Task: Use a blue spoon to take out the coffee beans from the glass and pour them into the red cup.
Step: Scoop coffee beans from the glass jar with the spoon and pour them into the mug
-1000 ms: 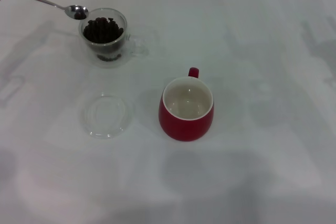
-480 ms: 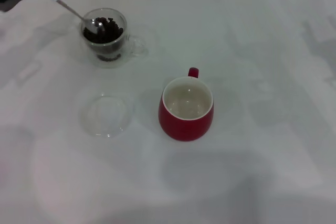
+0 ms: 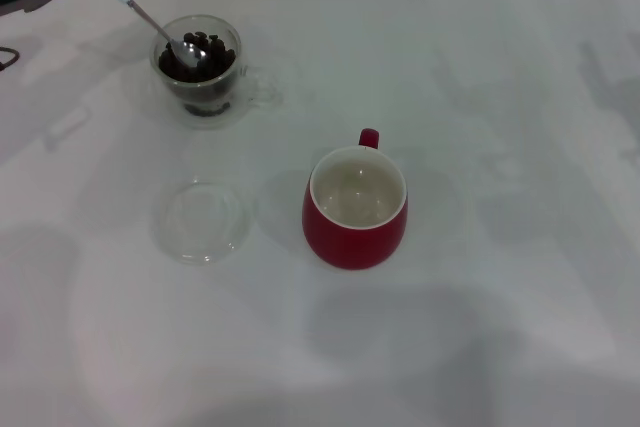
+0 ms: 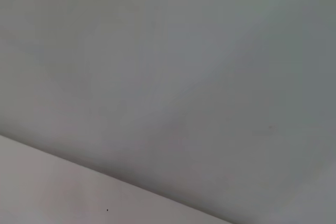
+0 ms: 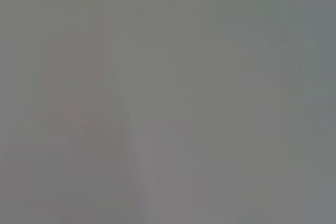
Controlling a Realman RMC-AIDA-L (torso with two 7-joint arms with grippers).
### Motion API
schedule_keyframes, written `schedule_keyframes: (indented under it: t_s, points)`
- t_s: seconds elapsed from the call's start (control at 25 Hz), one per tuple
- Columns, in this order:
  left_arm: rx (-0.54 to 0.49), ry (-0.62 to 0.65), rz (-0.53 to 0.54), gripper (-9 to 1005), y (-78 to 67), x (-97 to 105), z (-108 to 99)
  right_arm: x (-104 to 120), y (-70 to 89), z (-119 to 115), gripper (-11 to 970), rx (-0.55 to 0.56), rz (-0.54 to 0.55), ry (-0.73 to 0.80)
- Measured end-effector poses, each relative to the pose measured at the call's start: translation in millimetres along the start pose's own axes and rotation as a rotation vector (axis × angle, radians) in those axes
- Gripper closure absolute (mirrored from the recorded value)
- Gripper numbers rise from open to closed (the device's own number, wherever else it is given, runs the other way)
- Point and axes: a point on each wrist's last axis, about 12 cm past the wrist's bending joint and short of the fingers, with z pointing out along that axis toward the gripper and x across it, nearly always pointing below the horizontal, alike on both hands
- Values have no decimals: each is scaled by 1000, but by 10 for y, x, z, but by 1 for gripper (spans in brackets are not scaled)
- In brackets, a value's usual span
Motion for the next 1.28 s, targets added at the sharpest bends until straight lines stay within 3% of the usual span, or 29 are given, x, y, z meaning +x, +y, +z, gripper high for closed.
schedule_keyframes:
  t_s: [1.28]
  points:
    - [43, 25, -136, 868, -60, 110, 60, 17, -50, 11, 205, 31, -9, 19]
